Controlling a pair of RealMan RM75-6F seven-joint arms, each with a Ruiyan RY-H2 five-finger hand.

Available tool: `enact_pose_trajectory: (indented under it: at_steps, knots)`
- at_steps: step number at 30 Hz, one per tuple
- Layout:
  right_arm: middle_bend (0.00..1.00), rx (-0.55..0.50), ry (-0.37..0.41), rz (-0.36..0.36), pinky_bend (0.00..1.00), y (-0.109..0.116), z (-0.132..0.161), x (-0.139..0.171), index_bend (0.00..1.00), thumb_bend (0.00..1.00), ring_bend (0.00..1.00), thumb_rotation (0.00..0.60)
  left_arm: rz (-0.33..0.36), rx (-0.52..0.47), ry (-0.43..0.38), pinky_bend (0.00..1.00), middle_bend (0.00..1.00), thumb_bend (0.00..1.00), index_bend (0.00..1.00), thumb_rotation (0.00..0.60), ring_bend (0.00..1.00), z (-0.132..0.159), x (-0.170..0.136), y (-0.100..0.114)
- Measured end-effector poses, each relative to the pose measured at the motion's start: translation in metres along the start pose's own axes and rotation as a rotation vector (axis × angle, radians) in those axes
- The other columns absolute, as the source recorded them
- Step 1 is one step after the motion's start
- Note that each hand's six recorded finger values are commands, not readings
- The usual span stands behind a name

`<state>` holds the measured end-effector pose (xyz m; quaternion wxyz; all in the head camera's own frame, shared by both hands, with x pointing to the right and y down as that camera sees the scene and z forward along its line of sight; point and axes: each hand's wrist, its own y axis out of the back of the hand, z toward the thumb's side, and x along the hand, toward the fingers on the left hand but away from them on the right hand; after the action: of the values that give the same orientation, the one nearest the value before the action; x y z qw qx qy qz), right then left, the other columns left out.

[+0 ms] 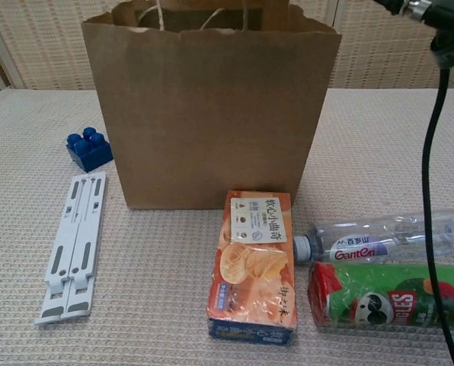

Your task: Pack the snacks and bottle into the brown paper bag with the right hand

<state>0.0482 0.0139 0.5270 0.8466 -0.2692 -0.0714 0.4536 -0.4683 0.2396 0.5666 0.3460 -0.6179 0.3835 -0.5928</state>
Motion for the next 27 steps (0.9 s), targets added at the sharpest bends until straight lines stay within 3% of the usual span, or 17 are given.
enact_pose_trajectory:
  at_steps: [7,16,22,27]
  knots:
    - [0.0,-0.241,-0.08,0.053,0.16,-0.017,-0.028,0.028,0.0,0.03,0.0,0.6,0.003,0.004,0.002,0.0,0.0,0.35,0.0,0.6,0.0,0.0,0.0,0.0]
    - [0.0,-0.553,-0.124,0.215,0.22,-0.076,-0.053,0.109,0.0,0.03,0.01,0.6,0.008,0.014,0.009,0.0,0.0,0.35,0.0,0.6,0.0,0.001,0.0,0.0]
    - [0.0,-0.702,-0.075,0.372,0.22,-0.115,-0.037,0.168,0.0,0.0,0.01,0.6,0.017,0.029,0.019,0.0,0.0,0.35,0.0,0.6,0.0,0.002,-0.001,0.0]
    - [0.0,-0.839,0.055,0.545,0.22,-0.143,-0.005,0.215,0.0,0.0,0.01,0.6,0.022,0.035,0.025,0.0,0.0,0.35,0.0,0.6,0.0,0.002,-0.001,-0.001]
